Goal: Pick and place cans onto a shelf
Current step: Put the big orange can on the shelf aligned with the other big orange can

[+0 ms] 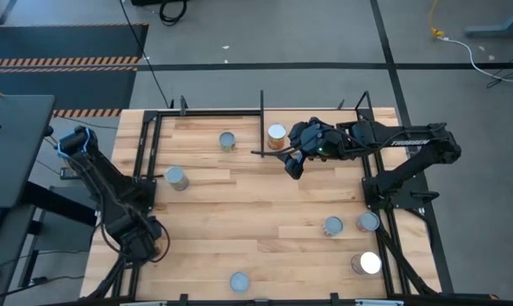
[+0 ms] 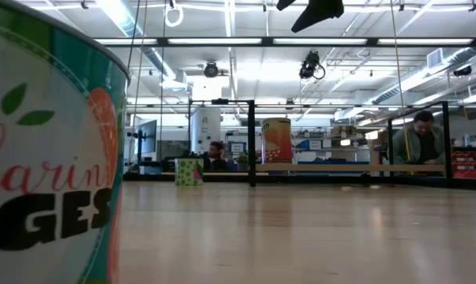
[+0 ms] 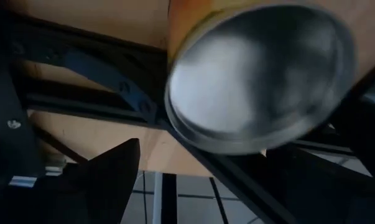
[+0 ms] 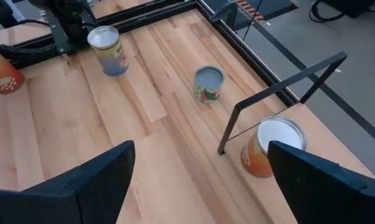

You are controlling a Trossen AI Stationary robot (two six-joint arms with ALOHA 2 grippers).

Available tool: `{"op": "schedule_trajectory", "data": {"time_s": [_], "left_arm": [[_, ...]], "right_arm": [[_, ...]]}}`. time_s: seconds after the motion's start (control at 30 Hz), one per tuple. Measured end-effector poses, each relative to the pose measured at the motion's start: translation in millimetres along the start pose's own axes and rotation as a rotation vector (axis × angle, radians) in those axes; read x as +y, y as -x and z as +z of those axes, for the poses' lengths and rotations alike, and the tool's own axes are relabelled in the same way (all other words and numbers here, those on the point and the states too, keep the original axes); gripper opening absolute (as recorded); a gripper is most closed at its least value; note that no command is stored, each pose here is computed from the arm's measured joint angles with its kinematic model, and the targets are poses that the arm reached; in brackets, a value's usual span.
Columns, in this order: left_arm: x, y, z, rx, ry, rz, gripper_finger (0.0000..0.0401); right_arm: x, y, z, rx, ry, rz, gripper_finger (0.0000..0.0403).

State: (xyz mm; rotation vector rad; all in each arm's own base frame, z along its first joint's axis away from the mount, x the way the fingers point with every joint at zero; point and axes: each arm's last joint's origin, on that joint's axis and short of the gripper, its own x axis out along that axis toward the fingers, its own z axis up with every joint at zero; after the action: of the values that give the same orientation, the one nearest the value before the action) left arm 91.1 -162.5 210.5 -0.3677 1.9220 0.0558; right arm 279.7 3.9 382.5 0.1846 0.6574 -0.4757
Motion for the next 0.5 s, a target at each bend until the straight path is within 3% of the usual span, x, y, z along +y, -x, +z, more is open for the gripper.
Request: {"op": "schedule_trajectory", "data": {"time_s": [0.17, 0.33, 0.5], "left_arm": [[4, -7, 6, -0.111, -0.035, 0.043, 0.0352], [4, -4, 18, -0.312, -0.059, 0.063, 0.0319], [0, 2, 36, -0.549, -0.166, 0.098, 0.0296]], "right_arm": [[0, 0, 0, 0.003, 0.02, -0.001, 0.0375], [0, 0, 0, 0.003, 0.028, -0.001, 0.0375], [0, 0, 0, 0.003, 0.028, -0.001, 0.0375]]}}
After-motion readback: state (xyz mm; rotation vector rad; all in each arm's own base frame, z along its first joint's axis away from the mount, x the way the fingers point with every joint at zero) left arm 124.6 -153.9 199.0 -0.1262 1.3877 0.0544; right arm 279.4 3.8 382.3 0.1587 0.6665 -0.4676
